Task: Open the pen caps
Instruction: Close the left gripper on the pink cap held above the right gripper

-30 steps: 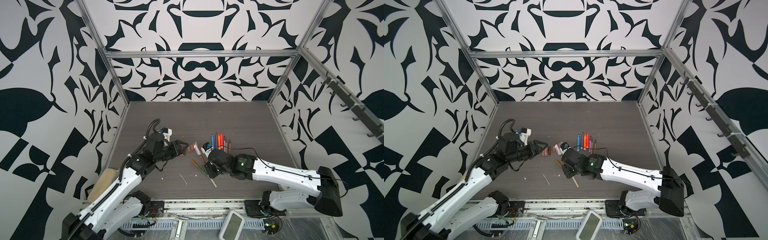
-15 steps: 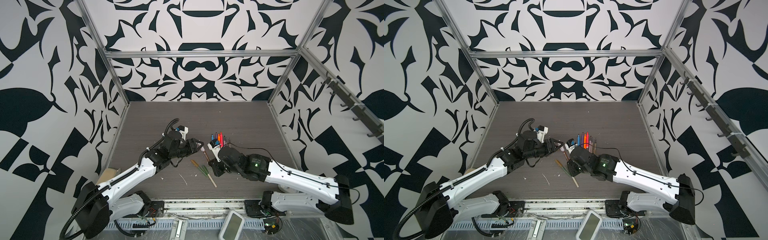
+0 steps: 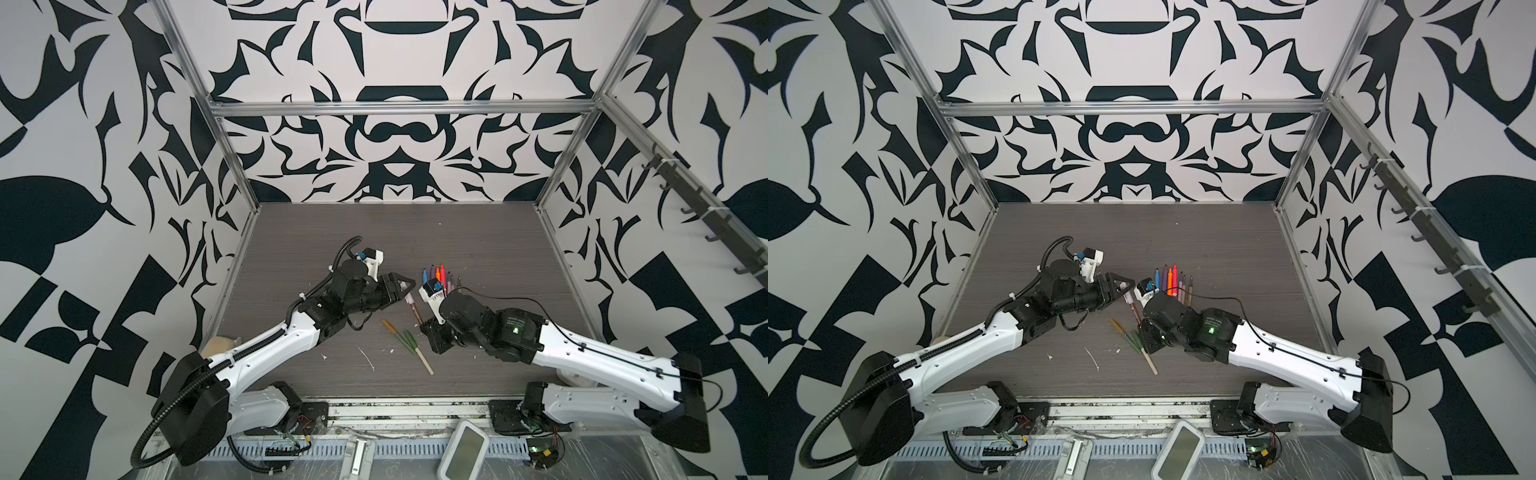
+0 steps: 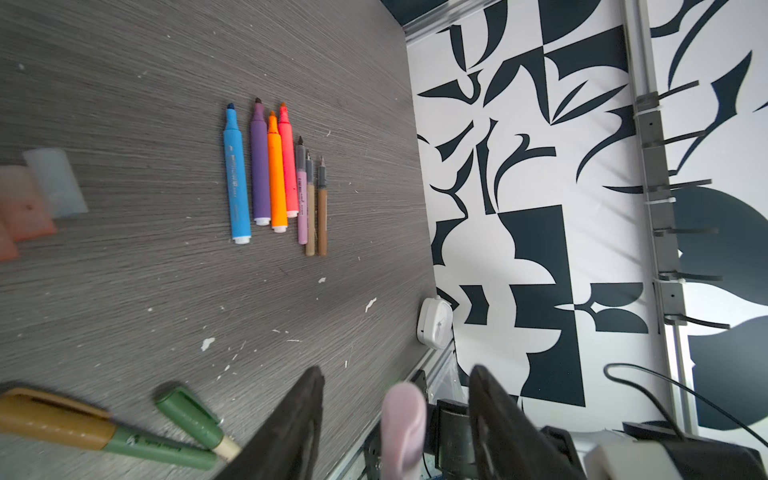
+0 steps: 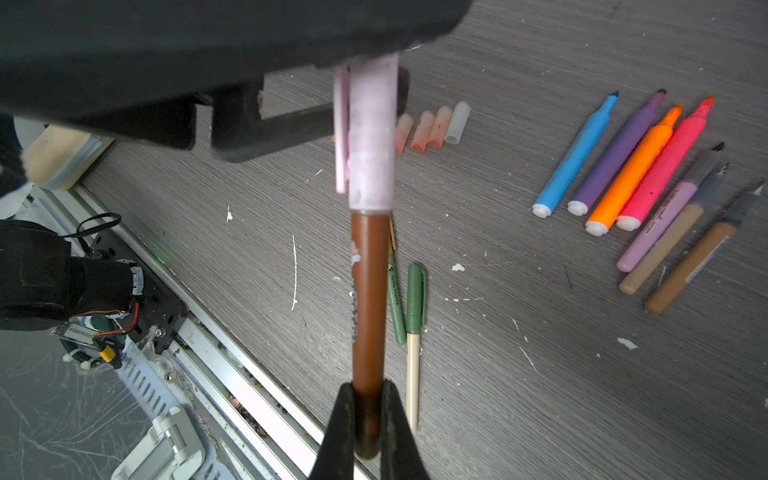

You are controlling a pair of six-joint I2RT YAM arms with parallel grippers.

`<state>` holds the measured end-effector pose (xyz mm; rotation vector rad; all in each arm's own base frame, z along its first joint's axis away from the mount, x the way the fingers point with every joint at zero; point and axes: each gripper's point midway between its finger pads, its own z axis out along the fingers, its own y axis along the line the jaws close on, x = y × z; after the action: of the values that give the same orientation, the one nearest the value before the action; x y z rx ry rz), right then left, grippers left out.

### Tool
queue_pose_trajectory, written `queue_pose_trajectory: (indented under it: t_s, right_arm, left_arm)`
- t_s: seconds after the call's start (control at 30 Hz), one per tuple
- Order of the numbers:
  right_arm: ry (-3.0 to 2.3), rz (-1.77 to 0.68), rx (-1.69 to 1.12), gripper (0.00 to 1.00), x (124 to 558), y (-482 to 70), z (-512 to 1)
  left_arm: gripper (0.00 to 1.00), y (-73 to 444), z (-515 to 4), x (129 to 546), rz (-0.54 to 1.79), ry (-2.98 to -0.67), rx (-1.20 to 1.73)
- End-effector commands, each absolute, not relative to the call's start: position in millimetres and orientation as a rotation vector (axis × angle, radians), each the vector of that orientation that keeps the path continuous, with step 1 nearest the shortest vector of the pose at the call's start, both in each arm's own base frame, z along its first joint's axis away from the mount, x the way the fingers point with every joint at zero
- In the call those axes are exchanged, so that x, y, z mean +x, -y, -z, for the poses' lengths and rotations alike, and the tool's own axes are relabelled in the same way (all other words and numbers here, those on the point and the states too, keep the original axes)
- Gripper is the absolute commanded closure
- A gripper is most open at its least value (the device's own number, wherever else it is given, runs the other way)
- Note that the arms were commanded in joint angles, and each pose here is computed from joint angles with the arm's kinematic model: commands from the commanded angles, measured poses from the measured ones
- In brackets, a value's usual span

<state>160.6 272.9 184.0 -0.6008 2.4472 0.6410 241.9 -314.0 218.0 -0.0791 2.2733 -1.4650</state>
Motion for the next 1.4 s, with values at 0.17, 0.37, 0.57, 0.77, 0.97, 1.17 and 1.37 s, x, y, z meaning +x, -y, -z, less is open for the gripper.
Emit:
queue_pose_trajectory:
  t_s: [0.17, 0.37, 0.57, 0.77, 0.97, 1.17, 1.37]
  right_arm:
    - [-2.437, -0.683, -0.578, 1.00, 160, -275, -186]
    - [-2.412, -0.654, -0.558, 1.00, 165, -269, -192]
    - [-2.406, -0.631, -0.555, 1.00, 167, -264, -194]
    - [-2.422, -0.619, -0.554, 1.00, 166, -260, -189]
    - [-2.435, -0.620, -0.551, 1.00, 164, -258, -185]
    - [-2.442, -0.621, -0.549, 0.99, 163, -257, -184]
    - [-2.421, -0.628, -0.559, 0.72, 168, -260, -189]
  left_arm:
    - [0.43, 325, -226, 240, 1.527, -2.252, -0.051]
    - [0.54, 334, -225, 235, 1.550, -2.268, -0.028]
    - [0.68, 338, -227, 232, 1.557, -2.268, -0.013]
    - [0.75, 339, -228, 232, 1.558, -2.263, -0.010]
    - [0.81, 338, -228, 232, 1.552, -2.264, -0.013]
    - [1.00, 340, -229, 231, 1.554, -2.265, 0.000]
    - [1.00, 342, -232, 228, 1.563, -2.263, 0.013]
